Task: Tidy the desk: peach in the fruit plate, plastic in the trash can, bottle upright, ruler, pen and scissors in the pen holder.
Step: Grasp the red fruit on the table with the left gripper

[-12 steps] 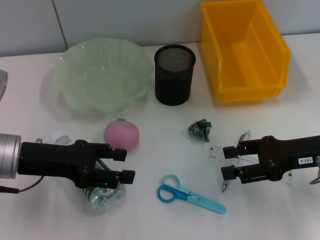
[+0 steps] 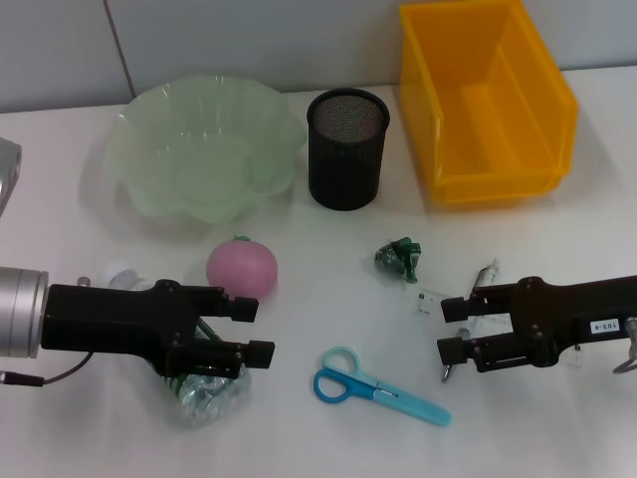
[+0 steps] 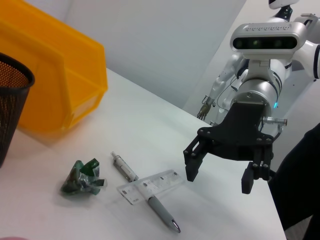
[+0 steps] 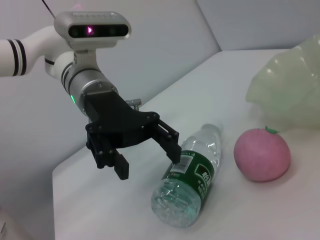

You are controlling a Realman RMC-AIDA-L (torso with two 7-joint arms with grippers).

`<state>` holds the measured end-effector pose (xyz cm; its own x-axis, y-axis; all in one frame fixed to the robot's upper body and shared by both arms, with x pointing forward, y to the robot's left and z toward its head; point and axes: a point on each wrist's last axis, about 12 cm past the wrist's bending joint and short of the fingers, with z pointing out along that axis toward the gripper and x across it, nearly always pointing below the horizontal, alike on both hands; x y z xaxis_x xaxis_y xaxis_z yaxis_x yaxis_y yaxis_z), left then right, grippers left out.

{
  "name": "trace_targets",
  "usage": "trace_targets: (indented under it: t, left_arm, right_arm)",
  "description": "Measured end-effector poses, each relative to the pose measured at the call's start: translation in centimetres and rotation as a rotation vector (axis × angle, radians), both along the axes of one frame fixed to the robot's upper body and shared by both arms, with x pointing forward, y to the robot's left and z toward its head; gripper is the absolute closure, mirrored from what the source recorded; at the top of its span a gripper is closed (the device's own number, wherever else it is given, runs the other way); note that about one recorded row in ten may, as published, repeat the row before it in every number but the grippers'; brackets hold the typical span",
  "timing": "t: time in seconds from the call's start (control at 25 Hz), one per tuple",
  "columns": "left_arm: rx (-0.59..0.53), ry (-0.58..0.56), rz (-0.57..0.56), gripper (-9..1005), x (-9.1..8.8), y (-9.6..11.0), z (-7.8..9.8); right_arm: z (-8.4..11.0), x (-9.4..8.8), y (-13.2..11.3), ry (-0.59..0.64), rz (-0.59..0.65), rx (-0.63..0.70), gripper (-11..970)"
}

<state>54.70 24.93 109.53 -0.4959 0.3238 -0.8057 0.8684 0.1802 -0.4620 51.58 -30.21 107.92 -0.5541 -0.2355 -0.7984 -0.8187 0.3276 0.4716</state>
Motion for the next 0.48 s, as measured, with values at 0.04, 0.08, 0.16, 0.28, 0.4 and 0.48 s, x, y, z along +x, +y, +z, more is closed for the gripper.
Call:
trace_targets:
  t: [0.04,0.08,0.16,0.28,0.4,0.48]
  left_arm:
    - [0.0,0.0,0.0,242,0.0,0.0,0.0]
    - [0.0,-0.008,-0.002,243,0.0,0.0,0.0]
    - [0.01,-0.048,0.001,243,0.5,-0.1,0.4]
    - [0.041,-0.111,0.0,243,1.3,-0.2,1.3]
    - [0.104,-0.186,-0.022,243,2.5,-0.7,2.5]
    - [0.161,-0.238,-0.042,244,3.7,-1.2,3.5]
  right_arm:
    - [0.0,0.0,0.0,0.0,0.0,0.0,220]
    - [0.0,0.0,0.0,0.001,0.0,-0.001,220]
    - [-0.1,0.0,0.0,0.002,-0.001,0.0,220]
    - [-0.1,0.0,0.0,0.003,-0.001,-0.001,220]
    - [-0.1,0.0,0.0,0.003,-0.001,-0.001,220]
    - [-0.1,-0.1,0.0,0.003,-0.001,-0.001,219]
